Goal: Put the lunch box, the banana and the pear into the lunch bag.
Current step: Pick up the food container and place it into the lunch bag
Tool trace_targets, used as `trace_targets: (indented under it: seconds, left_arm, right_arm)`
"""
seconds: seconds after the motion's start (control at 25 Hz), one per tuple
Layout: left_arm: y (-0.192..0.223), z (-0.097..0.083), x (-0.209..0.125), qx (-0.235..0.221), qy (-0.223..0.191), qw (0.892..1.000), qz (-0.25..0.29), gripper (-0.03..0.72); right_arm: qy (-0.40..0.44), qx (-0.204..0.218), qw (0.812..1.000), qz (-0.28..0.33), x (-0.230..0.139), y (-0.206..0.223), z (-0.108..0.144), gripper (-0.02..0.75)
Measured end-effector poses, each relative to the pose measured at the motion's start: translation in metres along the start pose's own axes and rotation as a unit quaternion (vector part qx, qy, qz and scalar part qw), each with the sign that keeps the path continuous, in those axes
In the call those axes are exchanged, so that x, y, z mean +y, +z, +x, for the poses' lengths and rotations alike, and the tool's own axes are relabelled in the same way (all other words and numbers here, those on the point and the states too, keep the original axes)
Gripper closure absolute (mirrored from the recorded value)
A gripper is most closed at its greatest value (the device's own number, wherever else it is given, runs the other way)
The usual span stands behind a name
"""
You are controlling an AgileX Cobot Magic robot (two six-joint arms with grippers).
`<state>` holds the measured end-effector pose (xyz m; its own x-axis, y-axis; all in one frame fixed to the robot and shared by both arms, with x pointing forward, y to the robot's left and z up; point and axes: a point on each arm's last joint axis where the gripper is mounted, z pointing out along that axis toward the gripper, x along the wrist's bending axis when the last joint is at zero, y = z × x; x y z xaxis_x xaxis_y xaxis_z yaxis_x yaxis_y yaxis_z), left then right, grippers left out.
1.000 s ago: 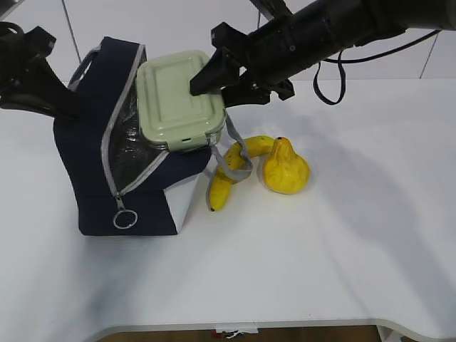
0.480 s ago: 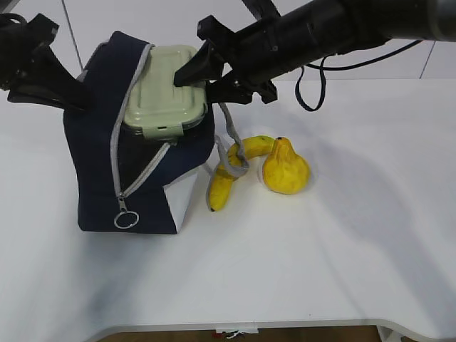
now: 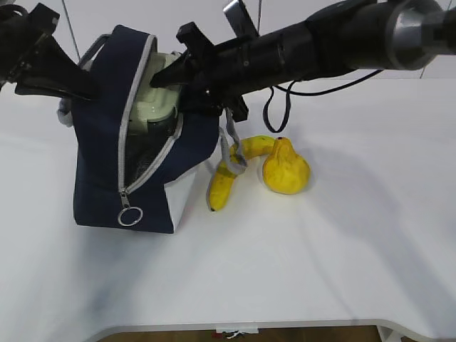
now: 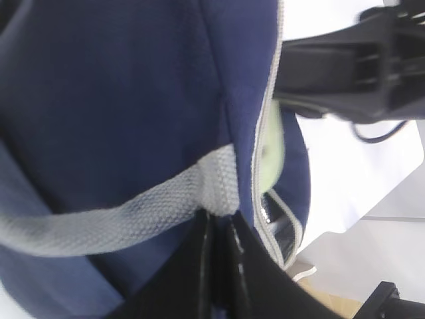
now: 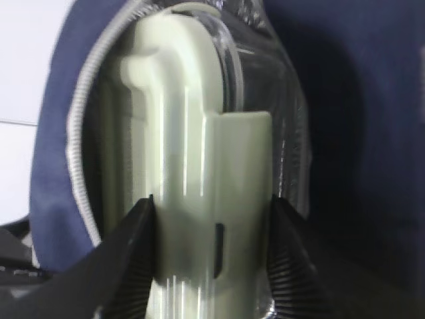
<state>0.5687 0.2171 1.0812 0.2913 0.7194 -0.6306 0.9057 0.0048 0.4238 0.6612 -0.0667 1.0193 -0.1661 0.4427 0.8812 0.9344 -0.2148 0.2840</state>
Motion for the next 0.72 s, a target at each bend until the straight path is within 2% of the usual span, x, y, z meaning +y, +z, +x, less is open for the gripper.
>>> trace_targets:
  seconds: [0.36,0.56,0.72]
  left_arm:
    - [0.000,0.001,0.000,0.005,0.011,1.000,0.002,0.693]
    - [0.001,0.011,-0.004,0.050,0.038,0.998,0.027,0.693]
    - [0.008,0.019,-0.004,0.059,0.036,0.997,0.043,0.694]
  right_arm:
    - [0.028,-0.022,0.999,0.010,-0.011,0.030,-0.028,0.361]
    - [0.008,-0.054,0.999,0.004,-0.010,0.034,-0.039,0.361]
    - [0.000,-0.064,0.998,-0.003,-0.009,0.034,-0.041,0.361]
